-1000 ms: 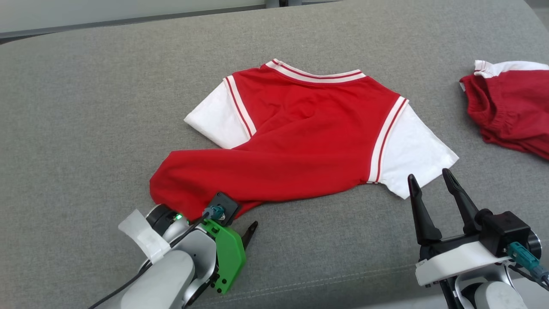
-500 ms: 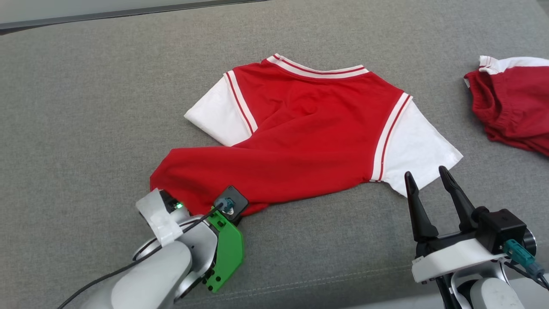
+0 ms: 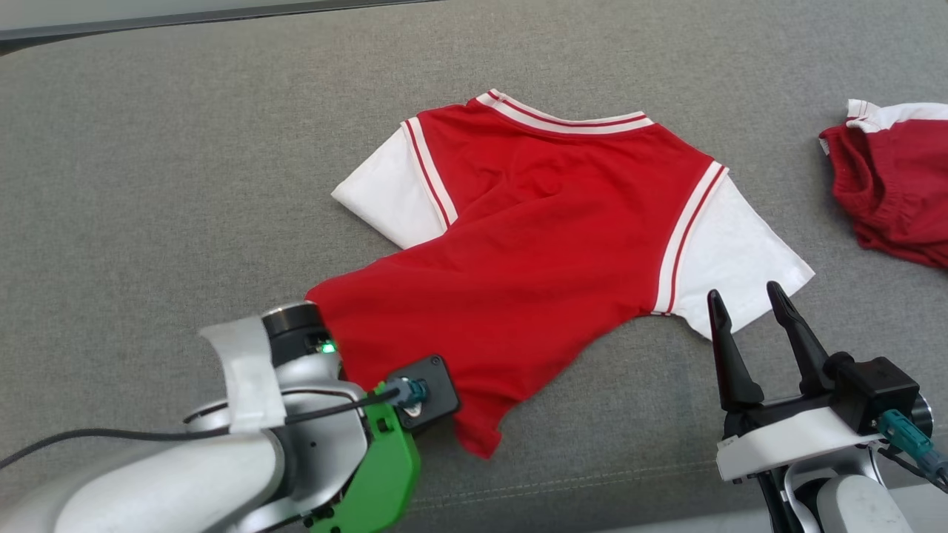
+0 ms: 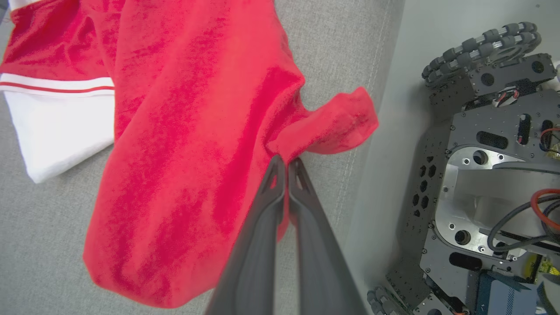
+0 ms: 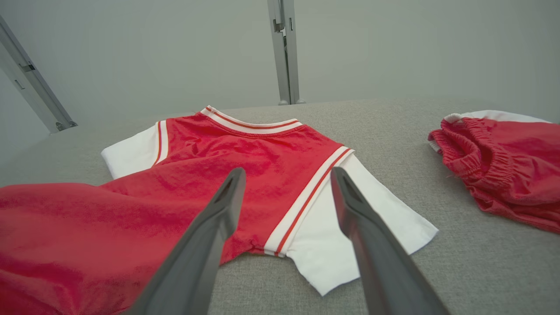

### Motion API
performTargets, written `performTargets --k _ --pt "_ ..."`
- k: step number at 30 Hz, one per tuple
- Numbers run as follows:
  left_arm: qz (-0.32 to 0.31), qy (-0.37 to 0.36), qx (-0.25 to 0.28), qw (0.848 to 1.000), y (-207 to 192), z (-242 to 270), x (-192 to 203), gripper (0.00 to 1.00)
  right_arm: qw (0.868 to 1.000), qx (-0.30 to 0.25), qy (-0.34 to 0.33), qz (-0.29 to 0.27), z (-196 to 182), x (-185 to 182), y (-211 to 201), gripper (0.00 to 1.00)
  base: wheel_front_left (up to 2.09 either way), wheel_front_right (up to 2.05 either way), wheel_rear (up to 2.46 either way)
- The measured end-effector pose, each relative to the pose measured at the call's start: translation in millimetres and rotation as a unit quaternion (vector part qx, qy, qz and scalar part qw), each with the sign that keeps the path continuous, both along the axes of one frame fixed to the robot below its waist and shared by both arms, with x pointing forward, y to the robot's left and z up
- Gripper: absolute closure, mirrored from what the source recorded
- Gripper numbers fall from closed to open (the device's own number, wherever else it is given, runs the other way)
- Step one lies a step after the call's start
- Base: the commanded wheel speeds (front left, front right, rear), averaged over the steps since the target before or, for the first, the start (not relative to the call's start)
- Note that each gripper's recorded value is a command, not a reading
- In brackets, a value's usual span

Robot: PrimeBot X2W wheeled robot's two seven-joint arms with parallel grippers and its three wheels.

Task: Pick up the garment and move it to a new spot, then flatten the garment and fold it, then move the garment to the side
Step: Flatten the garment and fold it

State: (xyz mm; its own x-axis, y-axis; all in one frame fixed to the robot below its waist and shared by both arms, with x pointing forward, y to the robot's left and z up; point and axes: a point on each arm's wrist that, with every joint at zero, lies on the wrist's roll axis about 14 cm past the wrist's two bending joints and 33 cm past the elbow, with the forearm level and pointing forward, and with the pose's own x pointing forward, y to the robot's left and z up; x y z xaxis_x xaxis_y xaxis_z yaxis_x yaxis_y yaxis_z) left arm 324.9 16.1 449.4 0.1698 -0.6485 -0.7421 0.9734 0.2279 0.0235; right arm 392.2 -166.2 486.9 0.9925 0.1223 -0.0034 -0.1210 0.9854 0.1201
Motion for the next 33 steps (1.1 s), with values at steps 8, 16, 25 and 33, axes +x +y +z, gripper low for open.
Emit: performTargets --k 8,16,25,33 --pt "0.052 -0.049 0.039 0.997 51 9 49 1.00 1.000 0.006 0.001 -0.009 -3 1 -4 0.00 0.00 0.00 0.00" --pt "0.084 0.004 0.043 0.996 66 -26 38 1.00 1.000 0.012 0.004 -0.009 -6 6 -3 0.00 0.00 0.00 0.00" --pt "0.145 0.034 -0.028 0.988 53 -51 31 0.00 1.000 0.021 0.000 -0.003 -4 14 1 0.00 0.00 0.00 0.00" --pt "0.303 -0.011 -0.140 0.943 68 -28 56 0.00 0.999 0.018 -0.027 -0.005 13 16 -3 0.00 0.00 0.00 0.00"
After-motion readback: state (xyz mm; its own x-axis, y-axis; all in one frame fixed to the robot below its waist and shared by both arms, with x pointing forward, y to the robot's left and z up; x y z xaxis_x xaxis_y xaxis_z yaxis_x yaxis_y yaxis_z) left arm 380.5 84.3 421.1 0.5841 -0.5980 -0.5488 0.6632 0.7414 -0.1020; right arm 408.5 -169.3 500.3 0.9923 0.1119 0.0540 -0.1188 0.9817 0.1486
